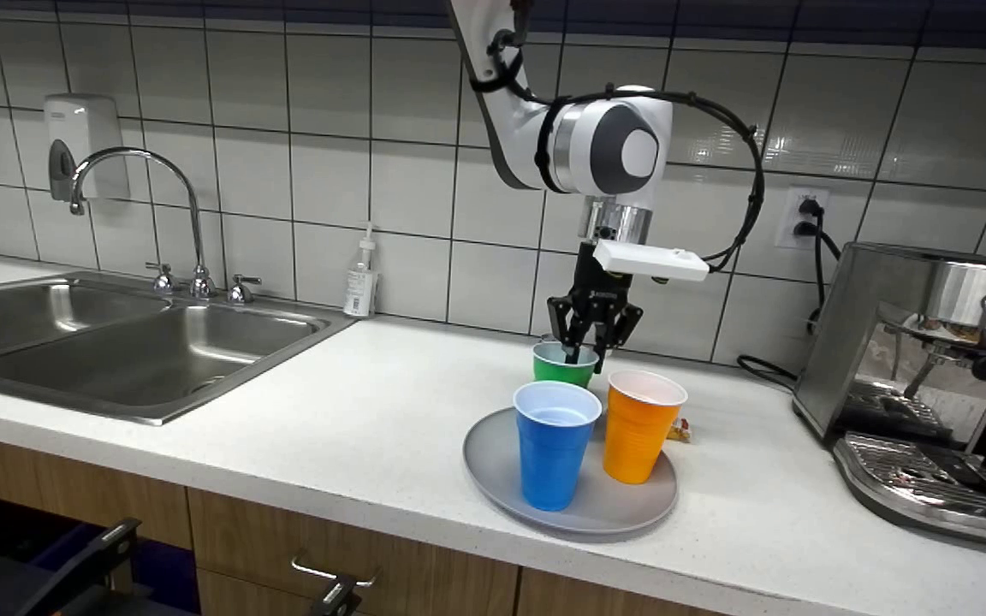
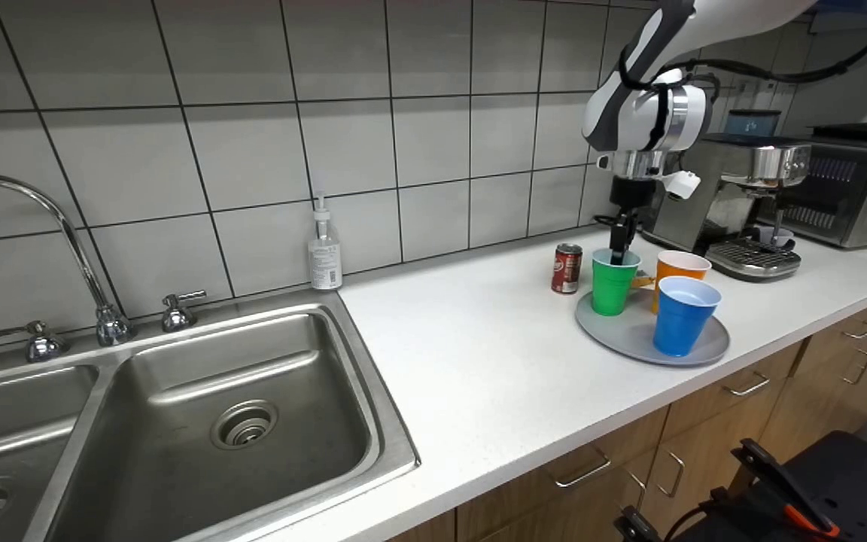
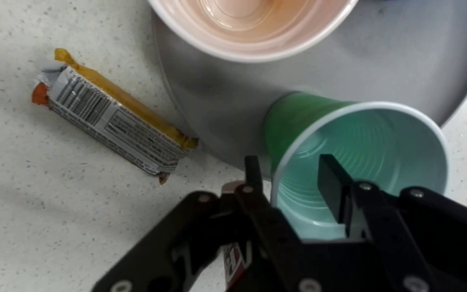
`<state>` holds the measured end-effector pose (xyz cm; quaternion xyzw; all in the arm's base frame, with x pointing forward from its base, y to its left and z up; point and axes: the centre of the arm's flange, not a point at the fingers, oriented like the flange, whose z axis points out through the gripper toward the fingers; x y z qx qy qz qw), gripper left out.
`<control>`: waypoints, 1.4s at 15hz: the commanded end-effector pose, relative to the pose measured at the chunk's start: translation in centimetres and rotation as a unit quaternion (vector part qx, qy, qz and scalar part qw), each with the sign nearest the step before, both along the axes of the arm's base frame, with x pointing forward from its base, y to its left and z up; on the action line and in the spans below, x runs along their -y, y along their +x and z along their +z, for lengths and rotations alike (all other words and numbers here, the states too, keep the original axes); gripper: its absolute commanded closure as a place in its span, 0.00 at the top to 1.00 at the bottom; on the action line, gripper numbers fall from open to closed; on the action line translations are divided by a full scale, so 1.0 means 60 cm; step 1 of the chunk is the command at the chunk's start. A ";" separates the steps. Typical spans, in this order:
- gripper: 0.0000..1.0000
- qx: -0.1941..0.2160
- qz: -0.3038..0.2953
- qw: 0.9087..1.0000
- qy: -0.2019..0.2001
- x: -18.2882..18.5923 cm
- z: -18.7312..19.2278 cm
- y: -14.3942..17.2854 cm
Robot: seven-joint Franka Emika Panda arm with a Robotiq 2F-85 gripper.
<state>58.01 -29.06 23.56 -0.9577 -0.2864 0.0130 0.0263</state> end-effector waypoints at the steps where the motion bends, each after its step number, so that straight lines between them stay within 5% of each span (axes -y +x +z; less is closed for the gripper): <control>1: 0.73 0.006 0.009 1.000 -0.007 0.006 0.010 0.001; 5: 1.00 0.008 0.000 1.000 -0.002 0.005 0.030 0.000; 12: 1.00 0.046 -0.050 0.998 0.013 0.016 0.084 -0.010; 21: 1.00 0.094 -0.156 0.983 0.029 0.008 0.138 -0.058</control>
